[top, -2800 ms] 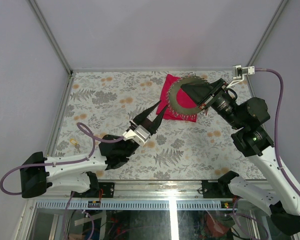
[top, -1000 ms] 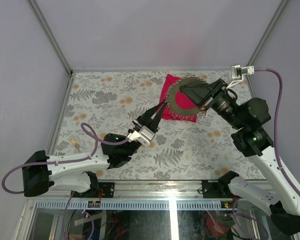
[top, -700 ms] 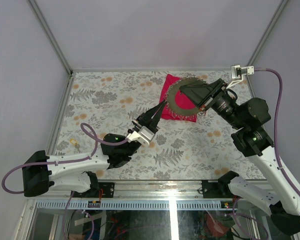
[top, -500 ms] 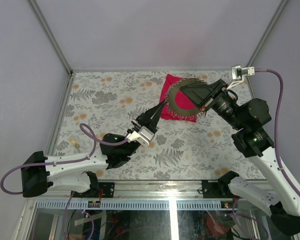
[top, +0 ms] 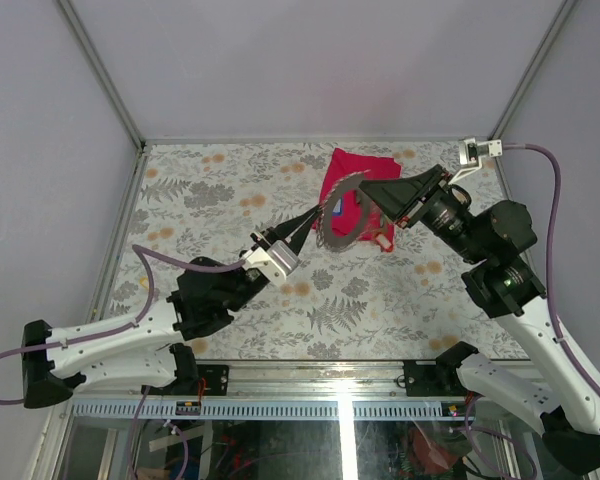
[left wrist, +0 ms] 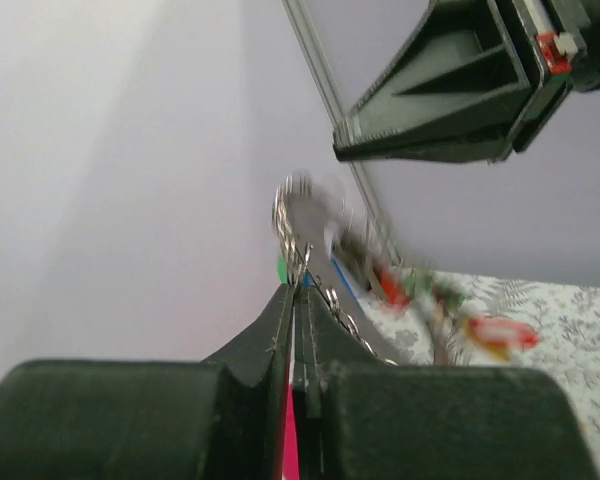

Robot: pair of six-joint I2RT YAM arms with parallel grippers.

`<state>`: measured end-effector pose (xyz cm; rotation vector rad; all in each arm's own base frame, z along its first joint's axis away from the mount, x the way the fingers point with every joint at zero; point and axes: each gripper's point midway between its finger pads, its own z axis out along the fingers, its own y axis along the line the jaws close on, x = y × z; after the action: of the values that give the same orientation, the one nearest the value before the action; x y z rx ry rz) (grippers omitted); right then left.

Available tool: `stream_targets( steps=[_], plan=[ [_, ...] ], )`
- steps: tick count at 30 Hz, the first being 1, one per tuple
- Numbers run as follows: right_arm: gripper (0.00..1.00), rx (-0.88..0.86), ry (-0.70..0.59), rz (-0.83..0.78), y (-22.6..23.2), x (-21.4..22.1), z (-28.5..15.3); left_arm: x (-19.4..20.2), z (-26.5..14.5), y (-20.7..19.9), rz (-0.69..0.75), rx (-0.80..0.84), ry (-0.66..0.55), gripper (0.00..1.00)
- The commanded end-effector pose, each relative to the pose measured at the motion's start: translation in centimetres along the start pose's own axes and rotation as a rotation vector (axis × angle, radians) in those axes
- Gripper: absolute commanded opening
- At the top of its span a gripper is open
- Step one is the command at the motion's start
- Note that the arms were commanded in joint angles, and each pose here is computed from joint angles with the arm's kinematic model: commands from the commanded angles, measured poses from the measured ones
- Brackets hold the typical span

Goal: Put the keys on the keyring

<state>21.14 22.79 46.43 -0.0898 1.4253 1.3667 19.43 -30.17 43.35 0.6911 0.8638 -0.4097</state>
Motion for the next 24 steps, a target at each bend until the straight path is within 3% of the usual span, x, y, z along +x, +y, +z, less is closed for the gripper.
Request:
stream_targets(
  steps=[1, 10, 15, 24],
  plan=[
    [0.14, -0.069, -0.088, -0.05, 2.3, -2.2, -0.8, -0.3, -0.3, -0.2, -0.028, 0.046, 0.054, 0.0],
    [0.19, -0.036, -0.035, -0.066, 1.0, -0.7, -1.1, 1.6, 0.2, -1.7, -0.073, 0.133, 0.247, 0.0],
    [0.22, -0.011, 0.1, -0.249, -0.3, 1.3, -1.7, 2.2, -0.3, -2.7, -0.132, 0.166, 0.303, 0.0],
    [0.32, -0.157, 0.297, -0.574, -0.6, 5.2, -4.3, 1.6, -1.9, -4.9, -0.271, 0.275, 0.322, 0.0]
  ],
)
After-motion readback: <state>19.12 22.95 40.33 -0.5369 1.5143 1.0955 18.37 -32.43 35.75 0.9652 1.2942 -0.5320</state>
